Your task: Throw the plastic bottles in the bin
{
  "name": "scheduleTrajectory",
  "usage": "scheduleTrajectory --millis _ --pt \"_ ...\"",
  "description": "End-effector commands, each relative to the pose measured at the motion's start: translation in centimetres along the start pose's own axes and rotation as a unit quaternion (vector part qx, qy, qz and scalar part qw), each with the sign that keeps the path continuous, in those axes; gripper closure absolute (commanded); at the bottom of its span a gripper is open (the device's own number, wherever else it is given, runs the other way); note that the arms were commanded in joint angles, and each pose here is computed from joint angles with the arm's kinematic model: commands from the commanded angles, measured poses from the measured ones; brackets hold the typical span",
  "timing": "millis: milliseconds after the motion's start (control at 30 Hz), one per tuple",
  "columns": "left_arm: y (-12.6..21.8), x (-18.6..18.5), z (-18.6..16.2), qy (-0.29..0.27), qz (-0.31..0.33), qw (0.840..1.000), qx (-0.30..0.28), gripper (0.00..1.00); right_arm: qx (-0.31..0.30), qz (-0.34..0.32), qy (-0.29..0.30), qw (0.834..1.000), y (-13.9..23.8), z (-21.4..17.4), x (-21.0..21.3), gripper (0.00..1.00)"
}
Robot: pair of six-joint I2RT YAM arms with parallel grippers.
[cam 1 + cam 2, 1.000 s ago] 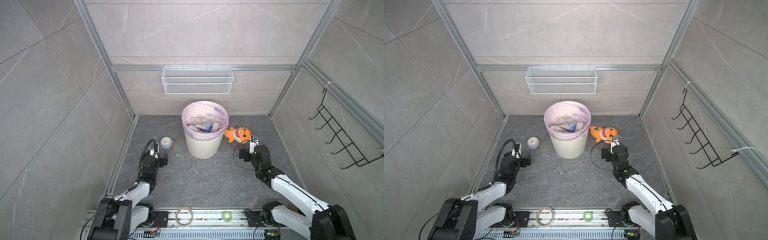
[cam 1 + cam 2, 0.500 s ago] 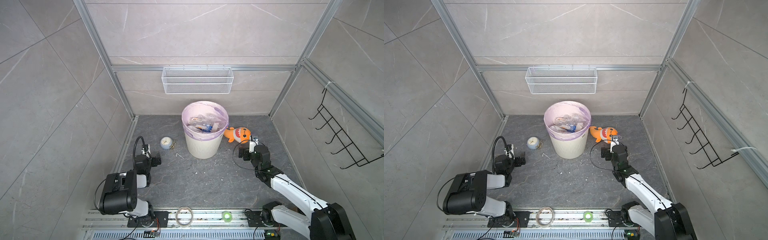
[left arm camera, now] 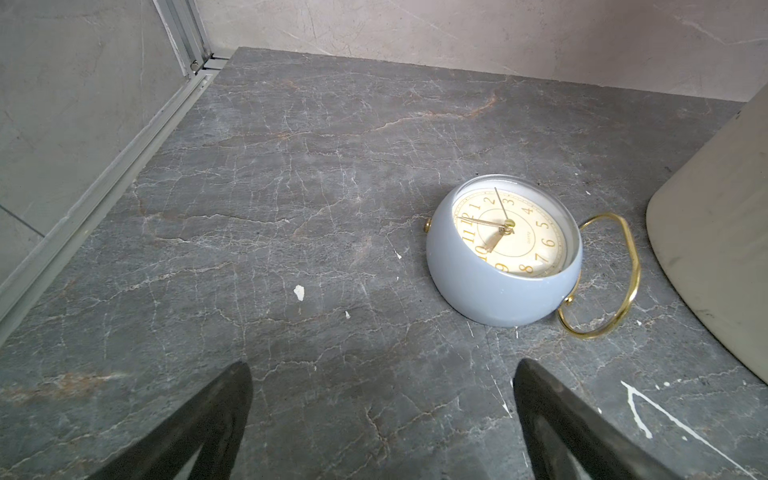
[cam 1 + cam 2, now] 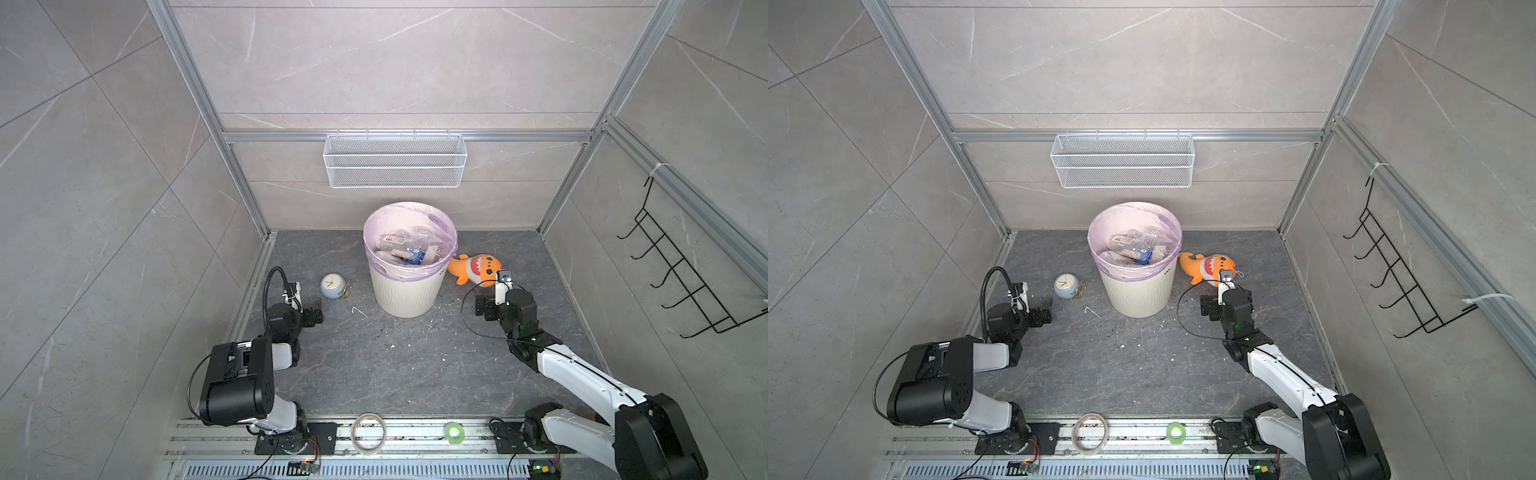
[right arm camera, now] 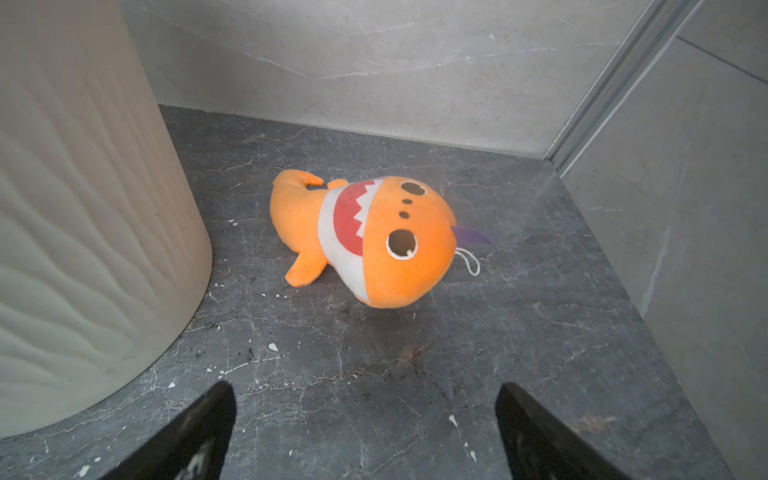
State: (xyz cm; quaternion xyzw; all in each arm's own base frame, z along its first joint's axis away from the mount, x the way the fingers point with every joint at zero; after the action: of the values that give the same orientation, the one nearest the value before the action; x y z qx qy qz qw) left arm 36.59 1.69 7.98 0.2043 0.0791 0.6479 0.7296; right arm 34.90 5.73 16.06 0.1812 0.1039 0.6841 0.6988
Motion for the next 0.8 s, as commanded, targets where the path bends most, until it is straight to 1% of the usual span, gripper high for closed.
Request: scheduleTrajectory --millis 0,133,233,433,533,667,700,767 --pt "-0.2 -0.1 1.3 -0.001 -0.008 1.0 -0.022 0.0 -0.002 0.021 0.008 1.0 -0.5 -0.2 0.2 0.0" --pt "-0.2 -0.1 1.4 -0.002 -0.006 1.0 -0.022 0.0 0.006 0.033 0.009 0.999 -0.9 -0.8 0.3 0.0" --pt "-0.2 -0.1 1.4 -0.002 -0.006 1.0 -0.021 0.0 -0.004 0.027 0.01 1.0 -1.1 -0.6 -0.1 0.0" --pt "-0.2 -0.1 1.4 -0.003 -0.004 1.0 -0.02 0.0 -0.02 0.041 -0.002 0.999 -2.7 -1.1 -0.5 0.0" --pt "-0.3 -0.1 1.4 -0.004 -0.003 1.0 -0.02 0.0 -0.016 0.037 -0.001 0.999 -3.7 -2.2 -0.9 0.0" --pt "-0.3 -0.1 1.4 -0.005 -0.002 1.0 -0.019 0.0 0.0 0.057 0.011 0.998 -4.6 -3.6 -0.3 0.0" --pt "-0.3 -0.1 1.4 -0.004 -0.002 1.0 -0.018 0.0 -0.001 0.058 0.009 0.998 -5.0 -3.7 -0.3 0.0" --pt "-0.3 -0.1 1.4 -0.006 -0.001 1.0 -0.019 0.0 0.02 0.055 -0.008 0.998 -5.5 -3.9 -1.0 0.01"
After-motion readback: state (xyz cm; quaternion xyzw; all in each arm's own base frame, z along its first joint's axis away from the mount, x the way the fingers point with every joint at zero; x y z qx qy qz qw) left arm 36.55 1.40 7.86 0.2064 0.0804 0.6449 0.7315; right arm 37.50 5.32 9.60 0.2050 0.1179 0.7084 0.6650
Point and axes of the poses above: each gripper's point midway between its finger pads, its own y axis back along the fingers, its own x axis along the line the jaws close on, z = x × y, the point moved 1 cm from there along y, back along the fingers, and after that the axes turned 14 degrees about -y, right-handed, at the moved point
